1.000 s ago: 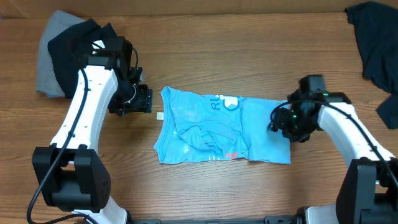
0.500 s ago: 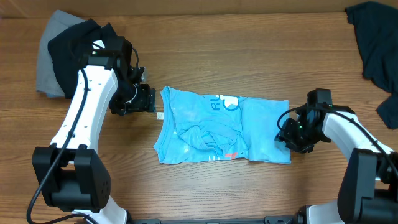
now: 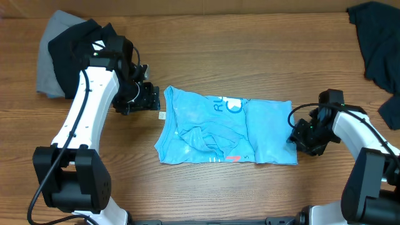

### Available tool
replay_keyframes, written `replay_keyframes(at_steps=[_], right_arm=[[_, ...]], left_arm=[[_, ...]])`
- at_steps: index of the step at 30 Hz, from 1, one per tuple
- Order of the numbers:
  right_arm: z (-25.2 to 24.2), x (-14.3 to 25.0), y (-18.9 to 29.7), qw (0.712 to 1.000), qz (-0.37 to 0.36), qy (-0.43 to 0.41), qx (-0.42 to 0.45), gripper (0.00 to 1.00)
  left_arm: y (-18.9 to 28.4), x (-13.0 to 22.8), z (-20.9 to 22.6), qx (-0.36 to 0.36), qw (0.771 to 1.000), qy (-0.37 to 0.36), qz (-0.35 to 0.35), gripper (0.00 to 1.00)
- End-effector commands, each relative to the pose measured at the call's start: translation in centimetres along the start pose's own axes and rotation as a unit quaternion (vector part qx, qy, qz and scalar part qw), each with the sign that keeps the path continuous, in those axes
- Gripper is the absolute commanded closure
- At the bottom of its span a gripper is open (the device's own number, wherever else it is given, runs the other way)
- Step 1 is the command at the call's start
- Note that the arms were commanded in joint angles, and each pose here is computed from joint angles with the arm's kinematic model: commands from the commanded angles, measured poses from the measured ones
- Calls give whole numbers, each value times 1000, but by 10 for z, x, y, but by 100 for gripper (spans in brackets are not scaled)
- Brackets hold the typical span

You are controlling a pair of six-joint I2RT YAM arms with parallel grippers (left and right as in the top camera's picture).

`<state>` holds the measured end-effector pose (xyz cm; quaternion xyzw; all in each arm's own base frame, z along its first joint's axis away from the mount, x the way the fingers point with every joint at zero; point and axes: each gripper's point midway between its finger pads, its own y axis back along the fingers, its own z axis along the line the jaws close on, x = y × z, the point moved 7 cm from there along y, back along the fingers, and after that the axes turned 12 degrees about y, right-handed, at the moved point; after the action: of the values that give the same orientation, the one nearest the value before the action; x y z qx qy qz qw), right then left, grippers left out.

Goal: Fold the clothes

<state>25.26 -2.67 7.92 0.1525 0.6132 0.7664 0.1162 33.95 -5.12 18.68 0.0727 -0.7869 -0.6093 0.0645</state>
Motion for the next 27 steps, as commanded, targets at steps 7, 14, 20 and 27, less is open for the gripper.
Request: replay_keyframes(at_steps=[7, 14, 20, 27], right_arm=[[26, -15, 73, 991, -99, 64, -58, 44], [42, 0, 113, 975, -167, 94, -112, 41], [43, 7, 123, 972, -182, 99, -113, 41], [42, 9, 122, 973, -174, 102, -111, 41]], left_arm=[[-66, 16, 0, 73, 997, 3, 25, 17], [-101, 17, 3, 88, 996, -19, -15, 16], [-122, 22, 6, 54, 998, -27, -4, 15], [-166, 41, -7, 98, 991, -26, 89, 14]])
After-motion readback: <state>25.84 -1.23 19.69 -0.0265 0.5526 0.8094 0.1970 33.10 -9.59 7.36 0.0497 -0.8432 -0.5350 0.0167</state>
